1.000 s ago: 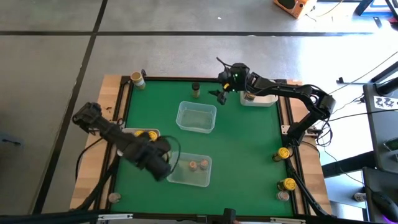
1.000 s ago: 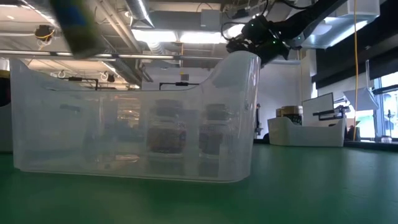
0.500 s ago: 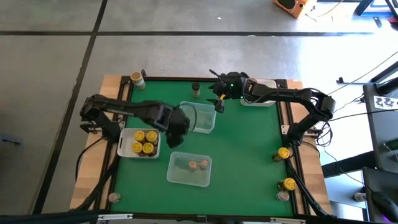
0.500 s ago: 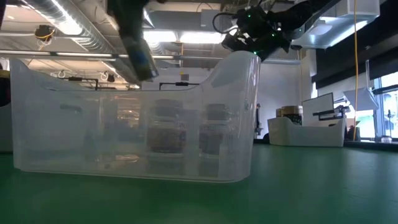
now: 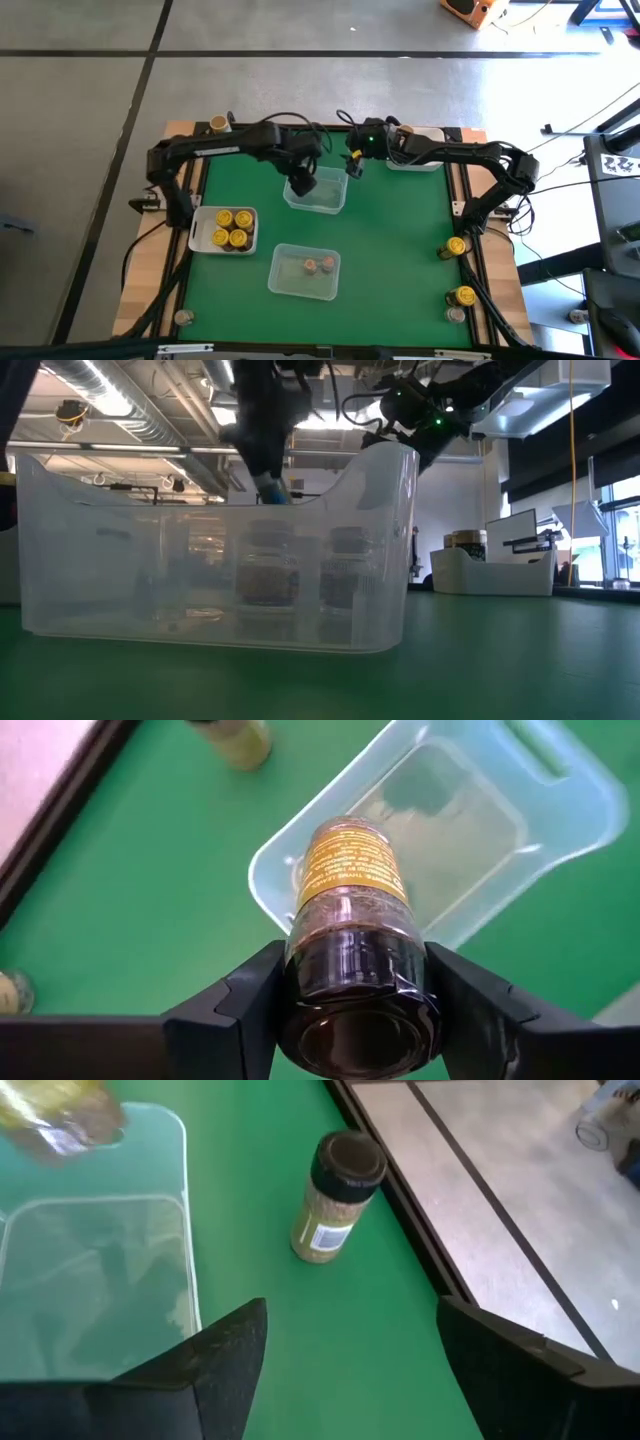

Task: Sort spices by type
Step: Put the black spice bottle into the top transparent bin

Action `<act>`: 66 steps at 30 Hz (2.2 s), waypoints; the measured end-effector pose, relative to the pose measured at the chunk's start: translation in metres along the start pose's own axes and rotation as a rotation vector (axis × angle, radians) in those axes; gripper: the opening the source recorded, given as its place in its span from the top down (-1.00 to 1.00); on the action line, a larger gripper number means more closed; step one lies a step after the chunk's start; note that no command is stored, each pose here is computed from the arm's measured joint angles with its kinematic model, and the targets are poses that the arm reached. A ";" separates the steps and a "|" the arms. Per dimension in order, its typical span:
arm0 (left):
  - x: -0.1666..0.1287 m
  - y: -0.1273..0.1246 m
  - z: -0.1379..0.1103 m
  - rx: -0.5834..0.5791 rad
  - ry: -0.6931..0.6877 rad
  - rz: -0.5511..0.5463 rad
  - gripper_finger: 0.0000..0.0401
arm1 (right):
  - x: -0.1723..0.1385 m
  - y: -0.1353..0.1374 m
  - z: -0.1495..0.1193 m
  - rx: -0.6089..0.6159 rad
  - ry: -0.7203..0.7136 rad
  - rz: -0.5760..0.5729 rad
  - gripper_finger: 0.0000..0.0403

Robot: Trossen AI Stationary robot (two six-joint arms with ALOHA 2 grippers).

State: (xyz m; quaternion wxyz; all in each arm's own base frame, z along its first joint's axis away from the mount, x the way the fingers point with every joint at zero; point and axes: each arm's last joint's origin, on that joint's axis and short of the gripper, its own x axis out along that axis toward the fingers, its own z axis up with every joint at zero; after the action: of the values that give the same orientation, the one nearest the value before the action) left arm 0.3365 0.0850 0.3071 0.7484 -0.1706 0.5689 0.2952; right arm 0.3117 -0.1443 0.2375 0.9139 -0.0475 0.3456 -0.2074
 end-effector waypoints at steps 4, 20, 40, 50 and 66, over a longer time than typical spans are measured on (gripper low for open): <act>0.026 -0.003 0.007 0.029 0.068 0.005 0.00 | 0.000 0.000 0.000 -0.001 -0.002 0.000 -0.45; 0.099 -0.009 0.021 0.099 0.205 0.058 -0.12 | 0.000 0.000 0.003 0.004 -0.031 0.022 -0.45; 0.048 -0.013 0.008 0.268 0.059 0.128 -0.50 | 0.000 0.000 0.003 -0.012 -0.037 0.021 -0.45; 0.026 0.012 -0.046 0.240 -0.318 0.051 -0.50 | 0.000 0.000 0.005 0.008 -0.052 0.018 -0.45; 0.067 0.048 -0.141 0.044 -1.034 -0.144 -0.50 | 0.043 -0.002 0.031 0.073 -0.153 0.009 -0.45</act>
State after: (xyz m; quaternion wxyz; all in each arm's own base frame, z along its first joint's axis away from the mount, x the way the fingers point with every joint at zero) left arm 0.2123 0.0553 0.2054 0.9534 -0.0256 0.1178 0.2764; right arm 0.3601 -0.1660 0.2346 0.9398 -0.0282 0.2671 -0.2115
